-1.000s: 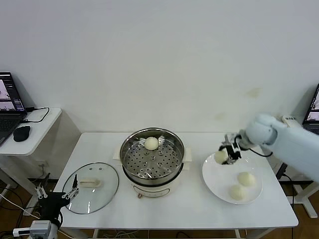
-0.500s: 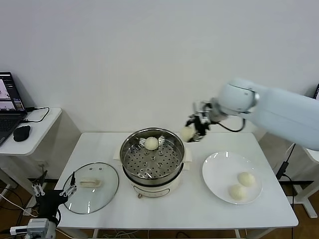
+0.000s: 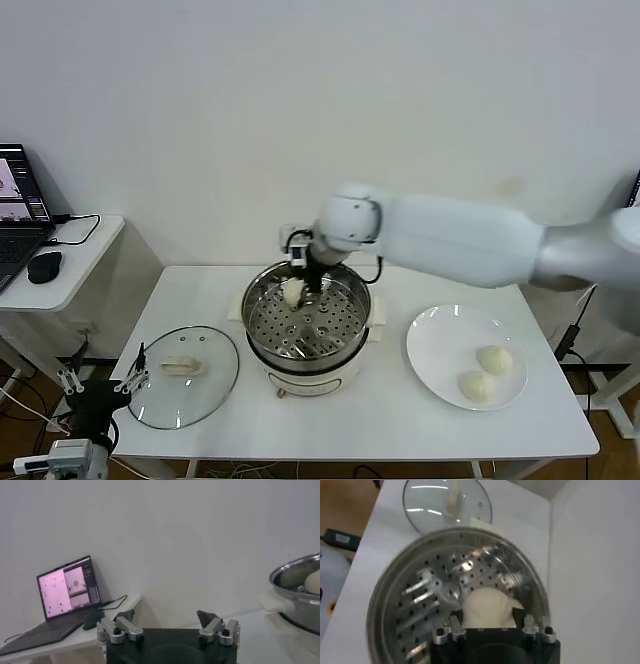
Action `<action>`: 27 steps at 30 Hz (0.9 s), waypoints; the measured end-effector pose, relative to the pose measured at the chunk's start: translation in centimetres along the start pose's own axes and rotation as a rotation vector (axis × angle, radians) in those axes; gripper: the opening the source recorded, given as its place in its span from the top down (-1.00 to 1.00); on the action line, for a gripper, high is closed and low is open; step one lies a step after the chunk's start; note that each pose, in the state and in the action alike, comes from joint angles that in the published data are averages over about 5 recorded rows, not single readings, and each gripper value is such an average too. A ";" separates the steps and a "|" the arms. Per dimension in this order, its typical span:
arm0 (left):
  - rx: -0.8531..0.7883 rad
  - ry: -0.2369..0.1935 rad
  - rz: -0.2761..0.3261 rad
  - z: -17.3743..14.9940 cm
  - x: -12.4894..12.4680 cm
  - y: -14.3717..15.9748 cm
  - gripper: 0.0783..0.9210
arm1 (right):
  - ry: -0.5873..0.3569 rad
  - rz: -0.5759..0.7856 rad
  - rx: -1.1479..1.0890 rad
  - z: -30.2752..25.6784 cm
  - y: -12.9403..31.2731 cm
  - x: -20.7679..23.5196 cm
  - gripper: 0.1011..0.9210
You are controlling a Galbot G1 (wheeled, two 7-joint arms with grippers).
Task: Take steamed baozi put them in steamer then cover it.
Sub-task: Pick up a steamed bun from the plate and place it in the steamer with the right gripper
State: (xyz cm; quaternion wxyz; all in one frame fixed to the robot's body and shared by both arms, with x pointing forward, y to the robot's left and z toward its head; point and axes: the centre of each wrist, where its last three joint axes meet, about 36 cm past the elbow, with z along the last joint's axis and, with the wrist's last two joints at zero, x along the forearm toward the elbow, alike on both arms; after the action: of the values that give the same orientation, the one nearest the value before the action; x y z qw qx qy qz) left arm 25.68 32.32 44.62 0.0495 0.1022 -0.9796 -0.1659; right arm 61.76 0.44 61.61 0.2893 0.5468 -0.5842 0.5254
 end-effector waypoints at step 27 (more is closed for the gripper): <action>0.005 -0.006 0.005 -0.2 0.0 -0.2 -0.77 | 0.040 -0.002 0.005 0.7 -1.8 2.6 -0.76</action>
State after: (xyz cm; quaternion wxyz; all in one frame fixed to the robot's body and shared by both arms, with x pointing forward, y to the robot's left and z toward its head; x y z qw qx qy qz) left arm 25.76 32.12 44.70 0.0466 0.0993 -0.9804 -0.1637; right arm 63.00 -0.79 64.28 0.2998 0.5375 -0.5765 0.5375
